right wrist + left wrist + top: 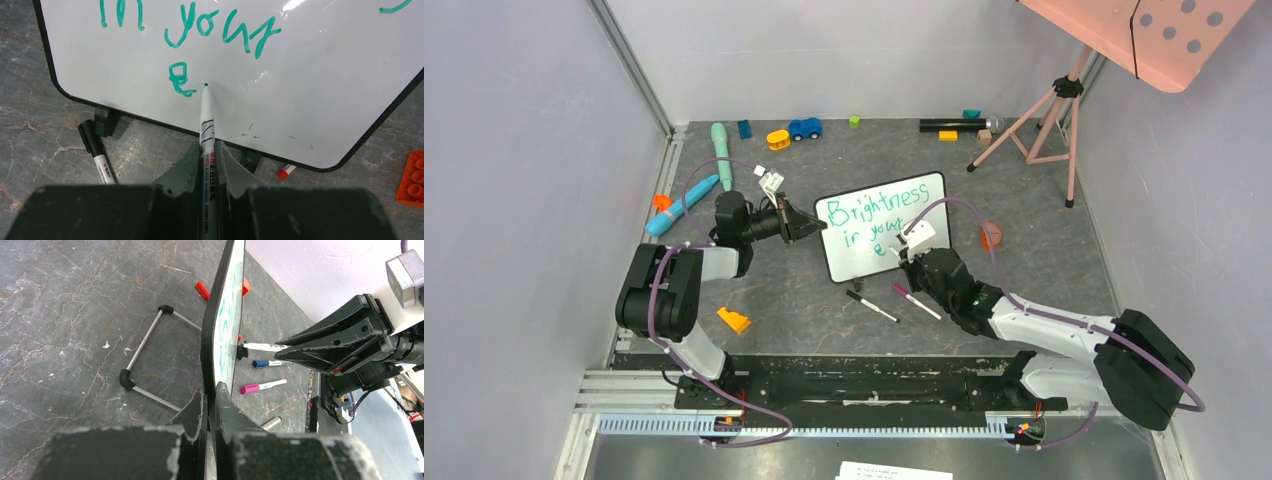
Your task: Write a sentence on the whiteboard
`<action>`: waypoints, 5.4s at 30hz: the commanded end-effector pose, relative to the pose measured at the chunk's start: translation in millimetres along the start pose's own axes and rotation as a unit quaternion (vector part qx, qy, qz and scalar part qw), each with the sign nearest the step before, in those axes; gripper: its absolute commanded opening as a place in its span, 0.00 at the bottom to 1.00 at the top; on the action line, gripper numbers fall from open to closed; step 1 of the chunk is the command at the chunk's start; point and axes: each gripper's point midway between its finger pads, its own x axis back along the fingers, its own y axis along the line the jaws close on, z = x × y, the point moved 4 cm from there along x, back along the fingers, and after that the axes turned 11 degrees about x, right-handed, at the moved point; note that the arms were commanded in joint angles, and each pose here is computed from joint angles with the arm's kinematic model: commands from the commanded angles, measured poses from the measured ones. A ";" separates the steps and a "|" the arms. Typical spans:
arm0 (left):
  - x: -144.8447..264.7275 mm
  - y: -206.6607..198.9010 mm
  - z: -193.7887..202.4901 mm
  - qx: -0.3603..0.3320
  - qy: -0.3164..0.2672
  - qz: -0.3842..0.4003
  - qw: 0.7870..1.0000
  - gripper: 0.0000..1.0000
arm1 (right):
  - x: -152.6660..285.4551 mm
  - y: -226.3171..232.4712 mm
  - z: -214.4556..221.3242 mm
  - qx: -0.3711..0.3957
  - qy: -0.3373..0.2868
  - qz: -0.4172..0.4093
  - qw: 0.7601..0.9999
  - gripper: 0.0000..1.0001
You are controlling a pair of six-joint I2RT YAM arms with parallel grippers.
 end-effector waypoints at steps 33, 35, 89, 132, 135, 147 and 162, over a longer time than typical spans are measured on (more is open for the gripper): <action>0.3 0.7 -0.2 -0.070 -0.001 0.003 0.998 0.02 | -9.4 -7.9 -26.5 -0.010 0.014 -0.012 1.000 0.00; 0.3 0.9 0.2 -0.070 0.000 0.002 0.998 0.02 | -9.8 -6.7 -28.7 -0.011 0.011 -0.016 1.000 0.00; 0.3 0.7 -0.7 -0.072 0.000 0.001 0.997 0.02 | -8.8 -18.2 0.5 -0.013 0.058 0.018 0.998 0.00; 0.5 0.4 -1.3 -0.074 0.000 0.000 0.997 0.02 | -7.3 -0.4 3.7 -0.030 0.047 -0.053 0.997 0.00; 0.5 0.5 -1.2 -0.073 0.000 0.000 0.997 0.02 | -10.5 -0.4 -7.0 -0.032 0.037 -0.056 0.997 0.00; 0.8 0.3 -0.8 -0.073 0.000 -0.001 0.997 0.02 | 0.8 -11.9 -27.7 -0.034 0.010 -0.040 0.999 0.00; 0.8 0.5 -0.6 -0.072 0.000 -0.001 0.997 0.02 | -2.7 -38.0 -14.7 -0.040 0.041 0.008 0.998 0.00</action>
